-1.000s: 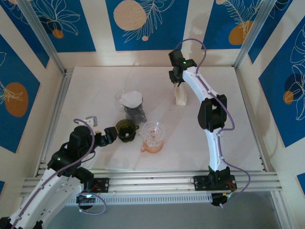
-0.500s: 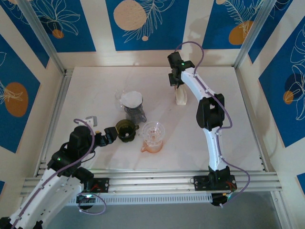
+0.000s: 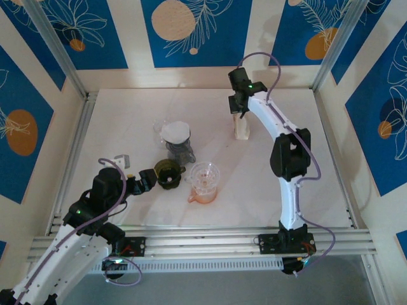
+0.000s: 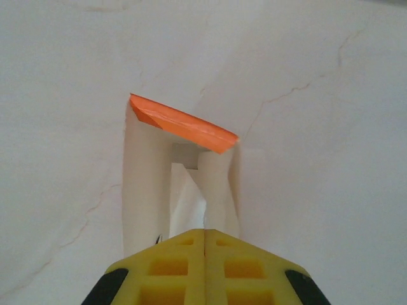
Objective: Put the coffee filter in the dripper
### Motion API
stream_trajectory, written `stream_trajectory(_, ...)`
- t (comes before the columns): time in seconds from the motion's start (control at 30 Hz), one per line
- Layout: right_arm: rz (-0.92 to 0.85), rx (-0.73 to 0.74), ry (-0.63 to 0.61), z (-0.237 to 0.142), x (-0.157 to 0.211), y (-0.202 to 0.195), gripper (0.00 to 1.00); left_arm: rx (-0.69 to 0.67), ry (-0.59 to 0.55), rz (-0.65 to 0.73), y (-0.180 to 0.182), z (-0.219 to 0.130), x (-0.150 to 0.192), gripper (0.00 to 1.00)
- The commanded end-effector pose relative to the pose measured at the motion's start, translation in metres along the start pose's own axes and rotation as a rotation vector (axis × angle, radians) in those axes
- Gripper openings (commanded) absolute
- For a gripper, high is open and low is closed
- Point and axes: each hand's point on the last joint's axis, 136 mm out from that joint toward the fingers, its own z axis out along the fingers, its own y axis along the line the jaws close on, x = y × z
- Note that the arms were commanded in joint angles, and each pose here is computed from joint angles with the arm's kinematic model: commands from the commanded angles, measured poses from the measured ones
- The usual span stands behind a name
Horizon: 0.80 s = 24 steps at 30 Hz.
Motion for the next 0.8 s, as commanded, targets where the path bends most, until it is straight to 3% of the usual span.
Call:
stream_trajectory(0.0,0.038,-0.043,-0.115,-0.048,-0.017,0.000,0.00,0.005,-0.027,-0.008,-0.001,-0.002,-0.006,1.00)
stream_trajectory(0.2,0.079,-0.095,-0.199,-0.107,-0.006,-0.002,0.00,0.020,-0.033,-0.004,-0.006,-0.005,-0.011,1.00)
stream_trajectory(0.43,0.058,-0.245,-0.235,-0.188,0.047,0.018,0.00,0.022,-0.036,0.007,-0.008,-0.012,-0.014,1.00)
stream_trajectory(0.63,-0.050,-0.446,-0.199,-0.264,0.101,0.043,0.00,0.018,-0.033,0.014,-0.008,-0.015,-0.014,1.00)
stream_trajectory(0.77,-0.148,-0.562,-0.093,-0.302,0.141,0.064,0.00,0.011,-0.035,0.014,-0.006,-0.016,-0.015,1.00)
